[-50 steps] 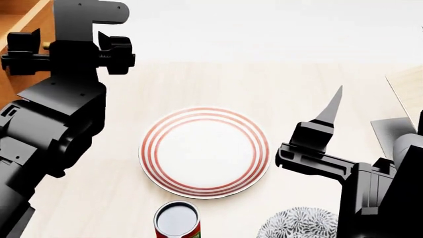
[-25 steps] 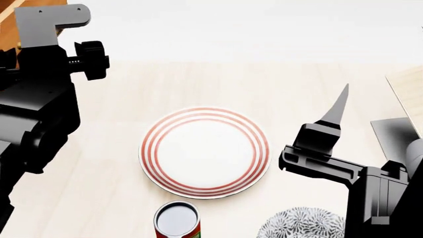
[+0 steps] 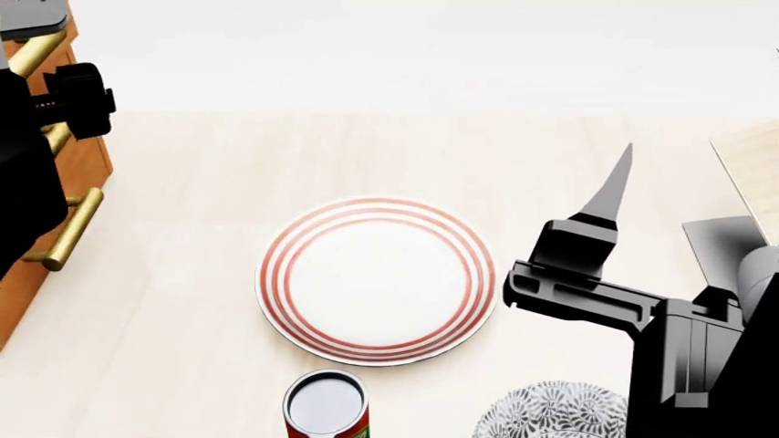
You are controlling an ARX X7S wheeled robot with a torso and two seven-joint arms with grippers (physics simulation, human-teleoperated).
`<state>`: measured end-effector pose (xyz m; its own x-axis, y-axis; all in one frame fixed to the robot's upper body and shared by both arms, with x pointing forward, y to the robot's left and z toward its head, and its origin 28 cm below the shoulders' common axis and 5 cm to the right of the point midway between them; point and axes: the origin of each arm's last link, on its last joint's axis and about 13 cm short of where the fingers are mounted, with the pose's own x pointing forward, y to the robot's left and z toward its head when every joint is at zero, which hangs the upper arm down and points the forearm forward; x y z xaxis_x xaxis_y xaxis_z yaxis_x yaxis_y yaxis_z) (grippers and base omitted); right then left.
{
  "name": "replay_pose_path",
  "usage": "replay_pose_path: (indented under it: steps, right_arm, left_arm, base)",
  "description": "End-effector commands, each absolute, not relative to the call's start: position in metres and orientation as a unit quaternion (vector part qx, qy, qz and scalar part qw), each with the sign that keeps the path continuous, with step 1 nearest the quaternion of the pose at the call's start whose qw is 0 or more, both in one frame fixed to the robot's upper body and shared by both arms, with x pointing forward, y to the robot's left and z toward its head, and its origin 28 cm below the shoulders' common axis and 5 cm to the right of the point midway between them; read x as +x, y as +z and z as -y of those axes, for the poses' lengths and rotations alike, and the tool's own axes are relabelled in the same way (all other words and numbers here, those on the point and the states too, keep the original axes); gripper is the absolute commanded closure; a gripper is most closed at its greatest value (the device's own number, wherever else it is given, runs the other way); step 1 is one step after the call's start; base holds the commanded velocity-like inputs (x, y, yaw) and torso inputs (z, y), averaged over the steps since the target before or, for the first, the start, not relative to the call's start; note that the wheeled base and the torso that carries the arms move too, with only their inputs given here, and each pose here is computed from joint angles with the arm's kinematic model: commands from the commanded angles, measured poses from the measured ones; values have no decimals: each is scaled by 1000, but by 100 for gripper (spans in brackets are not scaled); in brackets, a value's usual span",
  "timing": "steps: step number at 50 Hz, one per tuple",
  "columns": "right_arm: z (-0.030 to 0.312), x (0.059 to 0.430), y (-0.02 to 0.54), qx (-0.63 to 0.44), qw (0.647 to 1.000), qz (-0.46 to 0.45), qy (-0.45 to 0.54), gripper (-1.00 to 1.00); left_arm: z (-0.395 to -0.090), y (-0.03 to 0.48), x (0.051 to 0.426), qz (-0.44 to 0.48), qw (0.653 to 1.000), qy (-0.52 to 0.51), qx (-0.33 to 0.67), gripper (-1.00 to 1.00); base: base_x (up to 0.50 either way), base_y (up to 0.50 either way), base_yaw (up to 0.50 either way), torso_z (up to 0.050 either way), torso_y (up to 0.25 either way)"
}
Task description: Close the top drawer of the cabinet.
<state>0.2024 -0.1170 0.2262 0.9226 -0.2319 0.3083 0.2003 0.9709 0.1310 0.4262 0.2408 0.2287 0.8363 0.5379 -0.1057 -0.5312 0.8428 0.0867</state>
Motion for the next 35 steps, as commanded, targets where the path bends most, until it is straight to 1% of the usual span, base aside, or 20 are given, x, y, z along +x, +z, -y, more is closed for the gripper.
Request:
replay_pose_path:
  steps: [1, 2, 3, 7, 14, 20, 35]
  right_arm:
    - [116, 202, 228, 49, 979, 166, -105, -100]
    - [115, 202, 228, 50, 979, 166, -105, -100]
    - [115, 202, 228, 50, 979, 166, -105, -100]
    - [113, 204, 229, 51, 979, 168, -103, -100]
    - [114, 206, 229, 57, 978, 170, -104, -100]
    - [111, 207, 230, 57, 979, 170, -98, -100]
    - [110, 210, 232, 60, 978, 172, -98, -100]
  left_arm:
    - [-265, 231, 413, -71, 940, 331, 37, -100]
    - [-267, 231, 412, -69, 939, 334, 38, -100]
    - [-268, 232, 411, -70, 940, 330, 61, -100]
    - [-268, 232, 408, -71, 938, 335, 47, -100]
    - [-273, 239, 401, -61, 938, 336, 64, -100]
    - [-286, 243, 394, -64, 927, 363, 67, -100]
    - [-298, 238, 393, -74, 918, 382, 71, -100]
  base:
    - [0, 0, 0, 0, 0]
    - [0, 0, 0, 0, 0]
    - [0, 0, 0, 0, 0]
    - [0, 0, 0, 0, 0]
    - [0, 0, 0, 0, 0]
    - [0, 0, 0, 0, 0]
    - [0, 0, 0, 0, 1]
